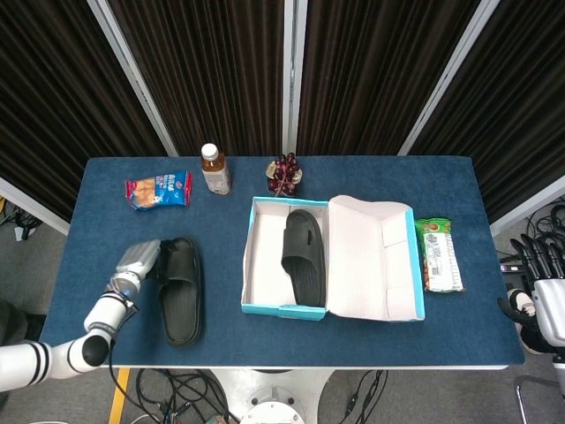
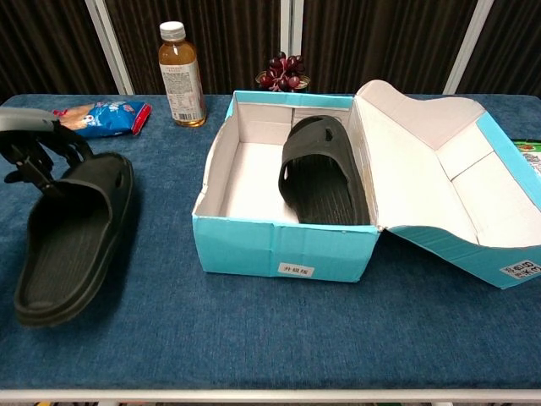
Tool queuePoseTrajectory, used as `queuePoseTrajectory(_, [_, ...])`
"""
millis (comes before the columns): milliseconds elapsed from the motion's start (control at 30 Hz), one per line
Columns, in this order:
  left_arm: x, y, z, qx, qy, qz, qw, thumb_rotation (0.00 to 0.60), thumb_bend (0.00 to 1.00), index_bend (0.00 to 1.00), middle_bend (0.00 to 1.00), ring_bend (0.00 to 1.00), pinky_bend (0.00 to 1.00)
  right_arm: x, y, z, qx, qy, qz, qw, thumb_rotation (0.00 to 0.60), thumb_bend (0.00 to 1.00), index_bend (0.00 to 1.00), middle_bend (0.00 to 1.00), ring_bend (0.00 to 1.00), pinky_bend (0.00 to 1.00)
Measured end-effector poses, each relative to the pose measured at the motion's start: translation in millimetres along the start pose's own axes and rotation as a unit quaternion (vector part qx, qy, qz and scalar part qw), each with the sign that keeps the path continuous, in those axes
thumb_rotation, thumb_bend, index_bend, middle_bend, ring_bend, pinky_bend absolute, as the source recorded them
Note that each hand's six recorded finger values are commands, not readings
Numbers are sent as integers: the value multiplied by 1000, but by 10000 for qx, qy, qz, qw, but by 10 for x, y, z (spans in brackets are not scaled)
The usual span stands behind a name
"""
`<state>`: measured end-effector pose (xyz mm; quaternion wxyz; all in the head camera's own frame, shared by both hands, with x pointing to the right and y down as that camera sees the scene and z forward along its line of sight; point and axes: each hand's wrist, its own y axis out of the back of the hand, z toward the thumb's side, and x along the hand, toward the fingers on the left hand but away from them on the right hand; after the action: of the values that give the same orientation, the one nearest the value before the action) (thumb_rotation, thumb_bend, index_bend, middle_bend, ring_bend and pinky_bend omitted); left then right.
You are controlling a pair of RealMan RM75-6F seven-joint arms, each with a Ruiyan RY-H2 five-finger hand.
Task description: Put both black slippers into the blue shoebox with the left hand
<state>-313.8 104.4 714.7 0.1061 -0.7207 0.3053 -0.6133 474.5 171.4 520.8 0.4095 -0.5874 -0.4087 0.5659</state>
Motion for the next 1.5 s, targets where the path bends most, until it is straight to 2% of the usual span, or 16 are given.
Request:
queuePoseTrajectory(200, [-106,417,-13,-812,-327,689,9938,600,23,468,460,736,802,-14,0,23,18,31,0,10000,600,98,0,34,0,0])
queuePoseTrajectory(333, [-125,645,180,-1582,-921,1002,9780,600,23,468,462,720,798,-20,15,36,36,33,-13,10000,600,98,0,33,0,0])
queuePoseTrajectory(433, [-107,741,414,-2102,-1481,1023,9610,600,22,468,464,701,775,-15,23,46,60,25,-15,10000,600,98,0,33,0,0])
queuePoseTrajectory(533, [-56,763,725,-2427,-2094,897,9430,600,22,467,462,688,750,-3,34,49,87,1,-7,10000,600,97,0,33,0,0])
queuePoseTrajectory(633, [41,701,1066,-2519,-2621,746,9286,600,21,467,461,675,738,6,51,48,114,-33,-11,9999,600,98,0,33,0,0])
queuePoseTrajectory(733, [160,609,1351,-2449,-2978,658,9203,600,21,467,460,665,732,14,56,51,130,-57,-1,9999,600,98,0,33,0,0])
queuePoseTrajectory(967, [415,411,1719,-2020,-3395,779,9154,600,21,465,461,649,723,42,60,43,145,-122,17,9998,600,98,0,33,0,0])
queuePoseTrajectory(1100, [517,295,1809,-1859,-3481,862,9148,600,20,465,461,644,720,55,60,40,147,-145,24,9998,600,98,0,33,0,0])
queuePoseTrajectory(1233, [573,125,1851,-1876,-3492,780,9148,600,11,464,461,629,716,58,56,36,142,-158,27,9998,600,98,0,33,0,0])
queuePoseTrajectory(1367, [600,52,1839,-1961,-3414,678,9167,600,1,461,463,528,693,47,52,47,133,-137,29,9998,600,99,0,33,0,0])
queuePoseTrajectory(1500, [642,-25,1808,-2041,-3244,532,9221,600,0,450,475,368,600,45,54,46,128,-135,26,9998,600,98,0,33,0,0])
